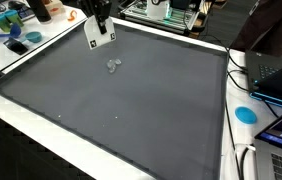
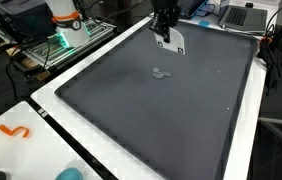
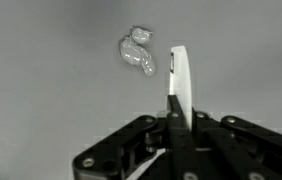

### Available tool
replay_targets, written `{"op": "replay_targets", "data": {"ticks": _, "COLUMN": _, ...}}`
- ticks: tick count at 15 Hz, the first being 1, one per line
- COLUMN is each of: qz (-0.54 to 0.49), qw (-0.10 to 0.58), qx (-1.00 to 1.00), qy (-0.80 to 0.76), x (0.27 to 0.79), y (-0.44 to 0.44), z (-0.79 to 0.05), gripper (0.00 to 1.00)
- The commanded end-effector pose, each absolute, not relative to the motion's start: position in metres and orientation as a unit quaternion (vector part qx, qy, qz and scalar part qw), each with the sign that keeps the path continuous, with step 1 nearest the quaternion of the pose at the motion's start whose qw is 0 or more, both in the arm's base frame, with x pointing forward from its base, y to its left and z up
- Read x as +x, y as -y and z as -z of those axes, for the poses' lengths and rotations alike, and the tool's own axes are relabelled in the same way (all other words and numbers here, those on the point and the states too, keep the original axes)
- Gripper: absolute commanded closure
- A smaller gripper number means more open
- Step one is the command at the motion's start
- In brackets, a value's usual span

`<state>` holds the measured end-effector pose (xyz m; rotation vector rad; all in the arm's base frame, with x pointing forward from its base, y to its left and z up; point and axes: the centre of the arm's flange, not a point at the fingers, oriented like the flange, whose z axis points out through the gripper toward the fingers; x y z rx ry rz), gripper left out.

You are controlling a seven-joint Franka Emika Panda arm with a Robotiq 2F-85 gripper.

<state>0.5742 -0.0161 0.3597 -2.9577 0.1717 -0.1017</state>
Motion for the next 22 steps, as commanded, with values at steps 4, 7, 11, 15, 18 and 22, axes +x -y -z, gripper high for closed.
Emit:
{"op": "replay_targets", "data": {"ticks": 4, "qz": 0.042, "qw": 0.022, "qx": -0.998, "qy": -0.052, "x": 0.566, "y": -0.033, "z": -0.408, "gripper": 0.99}}
{"op": "replay_targets", "data": {"ticks": 7, "qz": 0.022, "qw": -0.002, "qx": -0.998, "qy": -0.055, "x": 0.565, "y": -0.052, "z": -0.429, "gripper": 0.99}}
{"op": "replay_targets", "data": {"ticks": 11, "qz": -0.01, "qw": -0.019, "qx": -0.998, "qy": -0.054, "x": 0.565, "y": -0.07, "z": -0.454, "gripper": 0.99}}
{"op": "replay_targets", "data": {"ticks": 15, "qz": -0.018, "qw": -0.036, "qx": -0.998, "qy": -0.047, "x": 0.566, "y": -0.082, "z": -0.476, "gripper": 0.99}}
{"op": "replay_targets", "data": {"ticks": 18, "qz": -0.009, "qw": -0.023, "qx": -0.999, "qy": -0.044, "x": 0.565, "y": -0.08, "z": -0.474, "gripper": 0.96}}
{"op": "replay_targets", "data": {"ticks": 22, "qz": -0.008, "qw": -0.024, "qx": -0.999, "qy": -0.043, "x": 0.566, "y": -0.08, "z": -0.474, "gripper": 0.96}}
